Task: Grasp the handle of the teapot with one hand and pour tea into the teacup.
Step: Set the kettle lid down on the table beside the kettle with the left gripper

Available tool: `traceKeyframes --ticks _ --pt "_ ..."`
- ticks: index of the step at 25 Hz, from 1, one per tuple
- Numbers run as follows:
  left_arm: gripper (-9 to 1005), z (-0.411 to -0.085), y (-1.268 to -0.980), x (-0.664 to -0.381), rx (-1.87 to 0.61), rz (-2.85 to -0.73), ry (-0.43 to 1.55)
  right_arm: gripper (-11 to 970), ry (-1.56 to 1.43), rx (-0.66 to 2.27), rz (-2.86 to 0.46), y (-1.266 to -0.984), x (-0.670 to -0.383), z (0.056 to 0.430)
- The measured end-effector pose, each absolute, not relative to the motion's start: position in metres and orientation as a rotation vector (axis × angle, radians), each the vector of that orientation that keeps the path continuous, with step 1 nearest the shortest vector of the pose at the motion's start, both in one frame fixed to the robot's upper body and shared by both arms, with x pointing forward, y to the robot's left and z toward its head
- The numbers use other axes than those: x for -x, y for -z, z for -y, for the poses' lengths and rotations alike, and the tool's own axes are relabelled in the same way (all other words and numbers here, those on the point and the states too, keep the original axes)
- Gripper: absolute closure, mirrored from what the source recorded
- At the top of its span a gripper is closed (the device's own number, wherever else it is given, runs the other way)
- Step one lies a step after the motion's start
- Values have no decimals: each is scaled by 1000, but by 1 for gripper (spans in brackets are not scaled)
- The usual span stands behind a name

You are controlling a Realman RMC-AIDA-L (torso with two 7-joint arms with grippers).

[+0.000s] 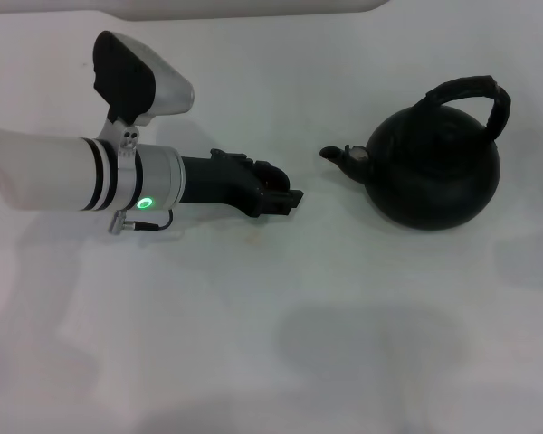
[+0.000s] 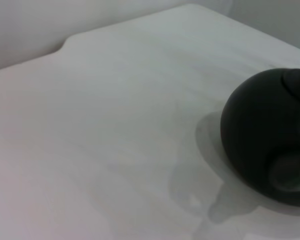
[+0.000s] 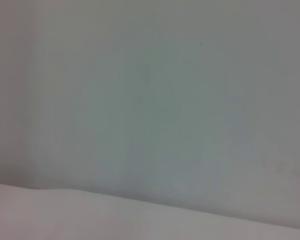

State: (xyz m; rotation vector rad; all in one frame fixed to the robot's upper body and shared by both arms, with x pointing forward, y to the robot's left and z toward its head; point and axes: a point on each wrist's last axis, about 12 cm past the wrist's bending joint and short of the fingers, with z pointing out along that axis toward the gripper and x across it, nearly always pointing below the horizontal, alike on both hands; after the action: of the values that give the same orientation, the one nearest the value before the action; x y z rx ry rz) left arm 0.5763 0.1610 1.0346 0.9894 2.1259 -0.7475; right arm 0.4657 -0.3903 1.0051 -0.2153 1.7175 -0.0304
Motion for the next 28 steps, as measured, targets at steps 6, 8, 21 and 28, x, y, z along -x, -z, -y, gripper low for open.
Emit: traceKeyframes --ticks 6,8,21,28 --pt "286 -157 -1035 -580 -1010 -2145 744 568 30 216 -1716 -1005 -466 390" --pt "284 -156 -1035 -580 -1014 -2142 742 568 30 216 -1717 -1005 -466 390" --pt "276 -154 -1038 -581 -1030 -2123 735 568 31 216 -1719 -1006 -469 390" --pt "272 -151 -1040 -581 -1045 -2107 741 568 34 213 -1723 -1005 -469 390"
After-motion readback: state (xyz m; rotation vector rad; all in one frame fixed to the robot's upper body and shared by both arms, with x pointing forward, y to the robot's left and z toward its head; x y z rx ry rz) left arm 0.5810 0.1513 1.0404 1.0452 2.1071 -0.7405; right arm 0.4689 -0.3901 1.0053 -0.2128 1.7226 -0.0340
